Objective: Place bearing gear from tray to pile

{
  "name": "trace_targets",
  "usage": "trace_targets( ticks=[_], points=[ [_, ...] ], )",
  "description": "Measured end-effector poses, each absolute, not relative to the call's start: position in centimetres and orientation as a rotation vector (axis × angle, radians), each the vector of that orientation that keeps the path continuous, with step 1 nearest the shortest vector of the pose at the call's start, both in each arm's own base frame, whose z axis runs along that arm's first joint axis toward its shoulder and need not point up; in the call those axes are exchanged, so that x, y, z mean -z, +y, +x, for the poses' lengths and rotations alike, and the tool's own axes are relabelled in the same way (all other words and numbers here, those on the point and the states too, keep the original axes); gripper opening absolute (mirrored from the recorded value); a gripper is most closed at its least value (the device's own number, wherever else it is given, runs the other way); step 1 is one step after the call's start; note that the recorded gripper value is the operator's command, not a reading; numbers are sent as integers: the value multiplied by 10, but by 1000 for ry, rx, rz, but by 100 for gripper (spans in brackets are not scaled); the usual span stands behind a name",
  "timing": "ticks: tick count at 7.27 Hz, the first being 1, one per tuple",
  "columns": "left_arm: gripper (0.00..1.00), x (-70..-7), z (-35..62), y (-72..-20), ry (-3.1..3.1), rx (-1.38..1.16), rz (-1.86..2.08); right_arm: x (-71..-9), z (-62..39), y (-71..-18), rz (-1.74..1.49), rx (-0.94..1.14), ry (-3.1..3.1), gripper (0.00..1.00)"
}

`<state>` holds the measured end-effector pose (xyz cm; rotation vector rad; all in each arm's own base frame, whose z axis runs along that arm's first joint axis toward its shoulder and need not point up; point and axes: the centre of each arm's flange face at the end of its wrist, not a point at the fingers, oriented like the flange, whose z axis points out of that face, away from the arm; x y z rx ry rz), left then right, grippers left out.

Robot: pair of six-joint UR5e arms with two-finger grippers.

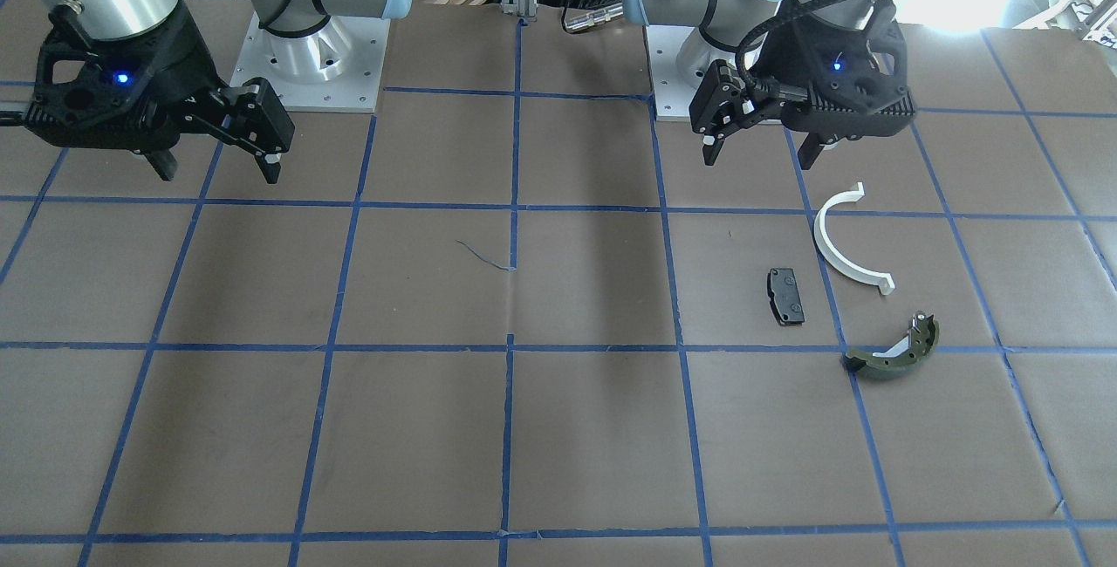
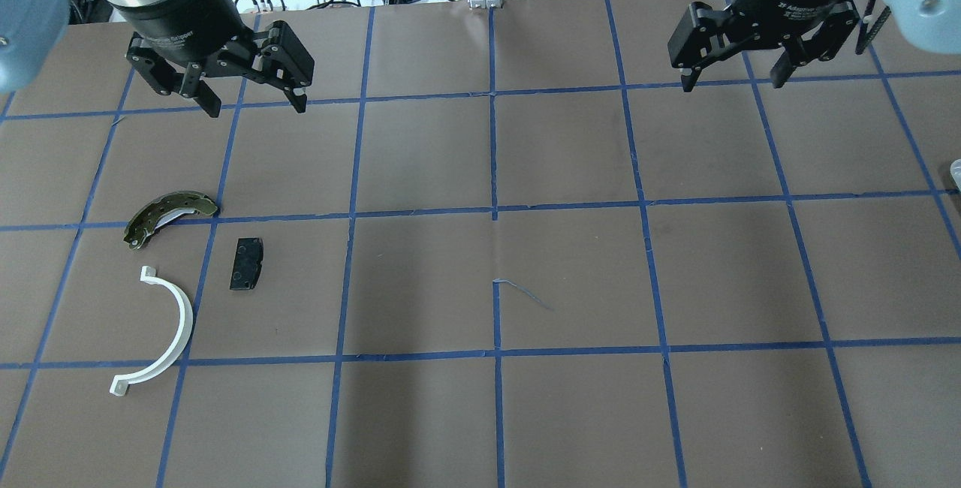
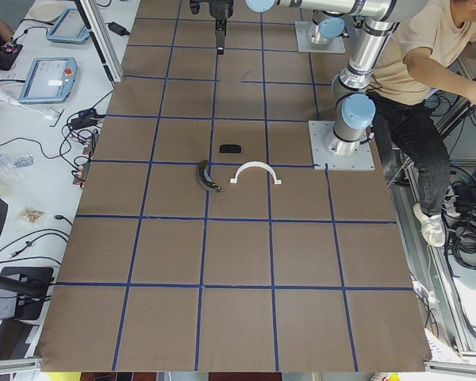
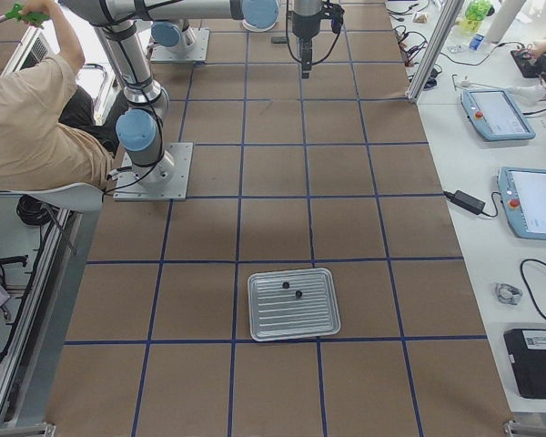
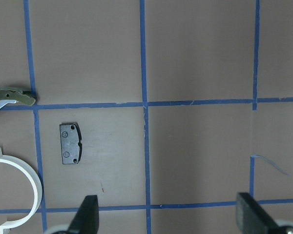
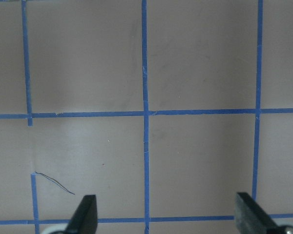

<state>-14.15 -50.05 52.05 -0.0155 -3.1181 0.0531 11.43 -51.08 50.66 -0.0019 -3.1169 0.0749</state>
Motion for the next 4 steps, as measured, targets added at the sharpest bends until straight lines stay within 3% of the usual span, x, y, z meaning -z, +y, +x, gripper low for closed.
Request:
trace_targets(
  ticks=[4],
  points=[
    [100,-521,-141,-501,-3117,-53,-15,-499,39,-520,6,8,-3110,100]
  ],
)
